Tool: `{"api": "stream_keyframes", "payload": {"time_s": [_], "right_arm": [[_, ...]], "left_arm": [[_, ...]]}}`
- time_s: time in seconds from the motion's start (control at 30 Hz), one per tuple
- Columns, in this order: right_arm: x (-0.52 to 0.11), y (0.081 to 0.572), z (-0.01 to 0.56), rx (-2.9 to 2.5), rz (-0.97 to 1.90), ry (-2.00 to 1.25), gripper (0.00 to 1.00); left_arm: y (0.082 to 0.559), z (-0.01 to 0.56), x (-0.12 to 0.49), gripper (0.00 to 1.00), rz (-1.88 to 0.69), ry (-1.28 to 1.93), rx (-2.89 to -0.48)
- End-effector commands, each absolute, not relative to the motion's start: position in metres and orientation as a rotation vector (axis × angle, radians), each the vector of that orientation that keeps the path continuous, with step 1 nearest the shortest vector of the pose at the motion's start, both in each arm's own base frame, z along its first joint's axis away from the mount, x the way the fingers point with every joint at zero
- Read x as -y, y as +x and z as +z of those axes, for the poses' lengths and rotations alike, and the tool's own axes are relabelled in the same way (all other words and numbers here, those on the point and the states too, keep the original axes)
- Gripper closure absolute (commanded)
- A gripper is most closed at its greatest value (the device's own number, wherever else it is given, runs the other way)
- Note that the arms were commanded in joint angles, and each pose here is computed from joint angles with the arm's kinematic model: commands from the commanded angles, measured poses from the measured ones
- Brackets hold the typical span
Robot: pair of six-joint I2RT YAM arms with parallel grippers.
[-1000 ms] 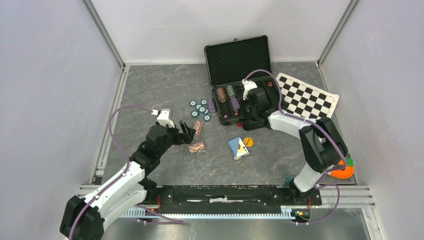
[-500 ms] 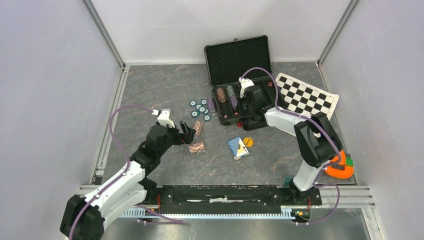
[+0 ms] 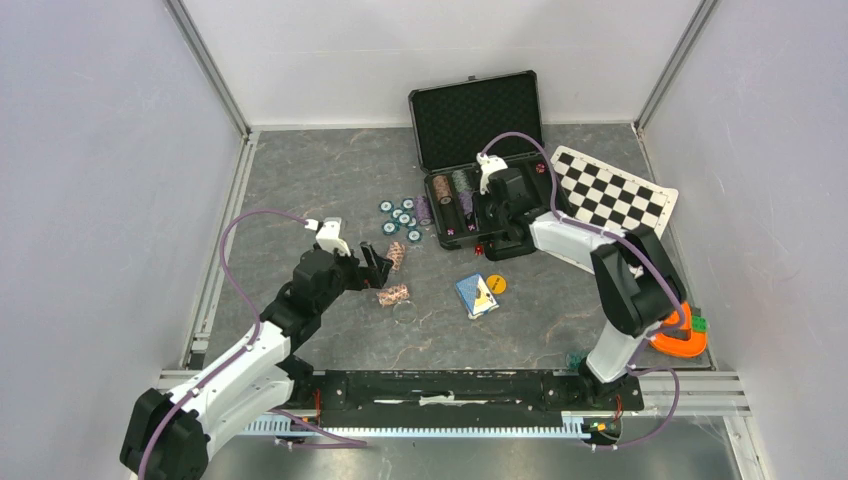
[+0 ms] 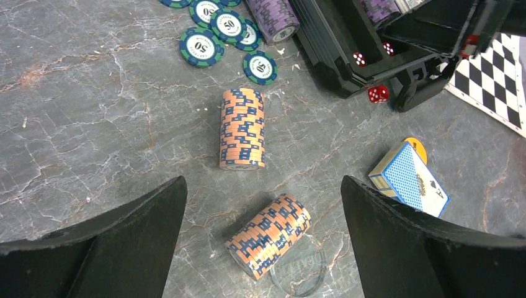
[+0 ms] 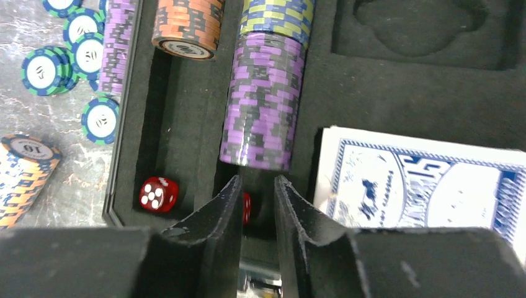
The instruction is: Pack up texas hold em set
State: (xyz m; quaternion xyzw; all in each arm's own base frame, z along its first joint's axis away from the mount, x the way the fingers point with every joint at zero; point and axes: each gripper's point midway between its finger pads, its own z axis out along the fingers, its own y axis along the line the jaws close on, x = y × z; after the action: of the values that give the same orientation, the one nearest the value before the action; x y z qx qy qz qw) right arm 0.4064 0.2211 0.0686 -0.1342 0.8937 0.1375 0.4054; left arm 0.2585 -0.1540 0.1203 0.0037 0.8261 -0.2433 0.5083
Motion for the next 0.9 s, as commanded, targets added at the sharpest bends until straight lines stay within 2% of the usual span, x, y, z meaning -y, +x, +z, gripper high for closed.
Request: {"api": "stream_keyframes", "payload": {"time_s": [0.0,0.13,0.27,0.33,0.5,0.6,0.73,0.87], "right_arm": [[-0.212,0.408,0.128,-2.083,0.339,-0.306,0.67],[-0.207,0.398,0.142,-2.053,0.321,-0.314,0.64],[-0.205,0.387,0.158,-1.975,0.339,-0.301,0.63],[-0.202,0.382,0.163,-1.954,0.348,-0.286,0.61],[-0.194,0.372,0.169,-1.915,0.35,-0.265,0.6],[-0.189,0.367,0.171,-1.902,0.348,-0.257,0.6],[-0.185,0.362,0.173,-1.884,0.35,-0.238,0.6],[-0.183,0.358,0.176,-1.855,0.365,-0.22,0.6]], "left_arm": [[0.265,0.134,0.155,0.0,-0.579,0.039,-1.924],[0.269,0.131,0.155,0.0,-0.582,0.011,-1.923],[0.288,0.121,0.143,0.0,-0.575,-0.375,-1.979],[0.291,0.13,0.165,0.0,-0.67,-0.231,-1.986],[0.318,0.141,0.196,0.0,-0.733,-0.26,-2.11],[0.333,0.144,0.214,0.07,-0.773,-0.258,-2.161],[0.358,0.139,0.226,0.09,-0.787,-0.303,-2.194],[0.381,0.129,0.232,0.17,-0.785,-0.306,-2.232]]}}
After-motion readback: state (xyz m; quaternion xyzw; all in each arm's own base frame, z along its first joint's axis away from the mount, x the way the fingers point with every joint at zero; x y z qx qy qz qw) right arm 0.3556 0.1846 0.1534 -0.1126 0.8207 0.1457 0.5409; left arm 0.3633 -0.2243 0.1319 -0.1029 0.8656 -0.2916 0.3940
